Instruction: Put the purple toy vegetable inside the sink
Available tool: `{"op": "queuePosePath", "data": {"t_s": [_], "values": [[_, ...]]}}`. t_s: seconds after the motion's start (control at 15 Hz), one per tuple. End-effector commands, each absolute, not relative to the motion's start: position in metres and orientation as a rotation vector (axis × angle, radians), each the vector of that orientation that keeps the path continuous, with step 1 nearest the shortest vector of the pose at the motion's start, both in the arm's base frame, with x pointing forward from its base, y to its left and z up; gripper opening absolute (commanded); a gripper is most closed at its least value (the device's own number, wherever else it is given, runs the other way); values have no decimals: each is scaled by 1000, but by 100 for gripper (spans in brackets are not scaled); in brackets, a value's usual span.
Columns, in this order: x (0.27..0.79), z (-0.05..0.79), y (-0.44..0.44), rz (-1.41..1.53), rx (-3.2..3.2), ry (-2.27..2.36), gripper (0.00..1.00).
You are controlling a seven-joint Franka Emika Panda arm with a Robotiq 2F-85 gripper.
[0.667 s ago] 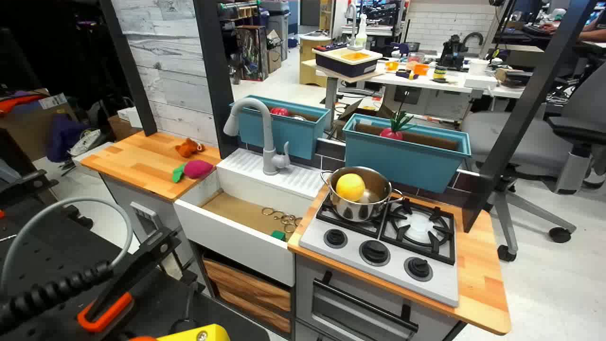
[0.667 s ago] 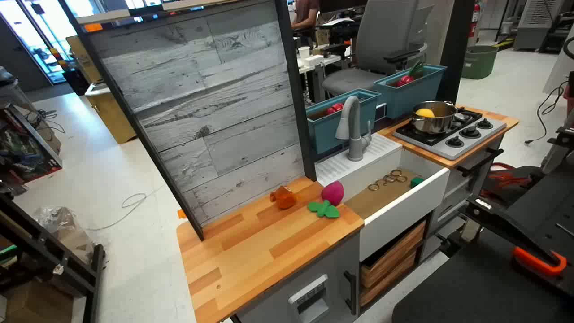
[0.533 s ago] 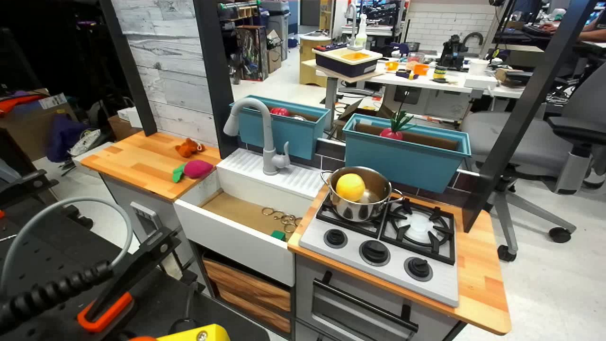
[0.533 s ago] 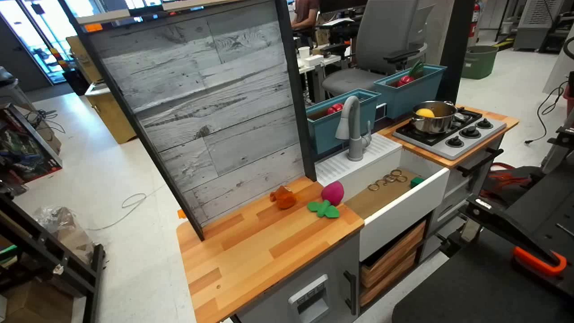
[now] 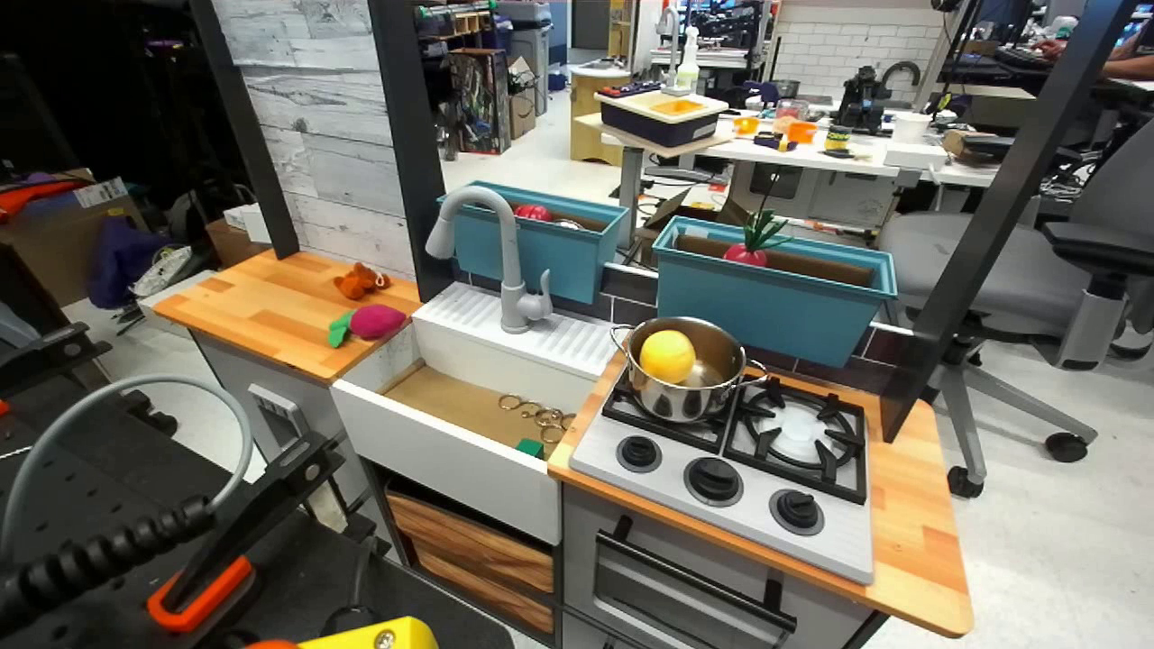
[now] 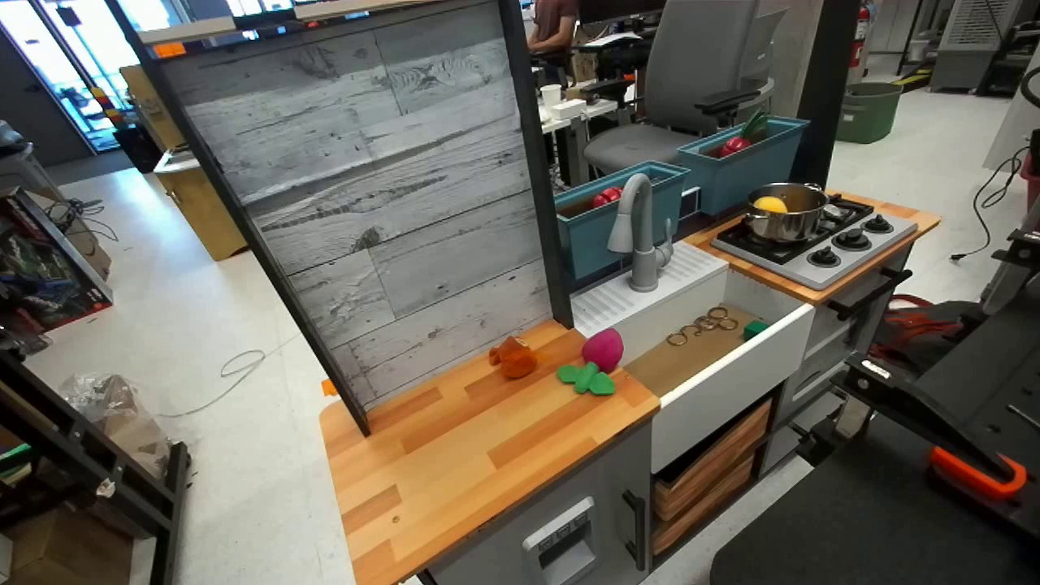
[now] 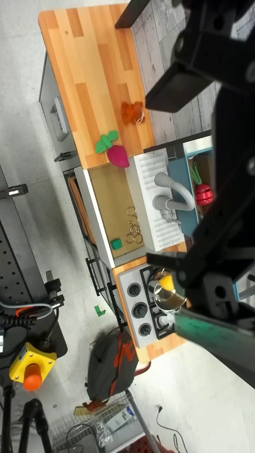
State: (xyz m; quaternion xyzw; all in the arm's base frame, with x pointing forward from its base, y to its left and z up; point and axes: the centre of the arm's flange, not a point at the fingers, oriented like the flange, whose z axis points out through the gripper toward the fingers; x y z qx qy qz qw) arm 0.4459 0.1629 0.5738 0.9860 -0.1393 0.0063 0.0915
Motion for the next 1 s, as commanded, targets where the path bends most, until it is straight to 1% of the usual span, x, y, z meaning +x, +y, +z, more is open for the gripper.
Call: {"op": "queuePosePath", "data": {"t_s": [0.0, 0.67, 0.93], "values": [[446, 574, 163, 19, 2929, -414, 100], [446, 574, 163, 19, 2929, -414, 100], [467, 539, 166, 100, 2884, -370, 100]]}}
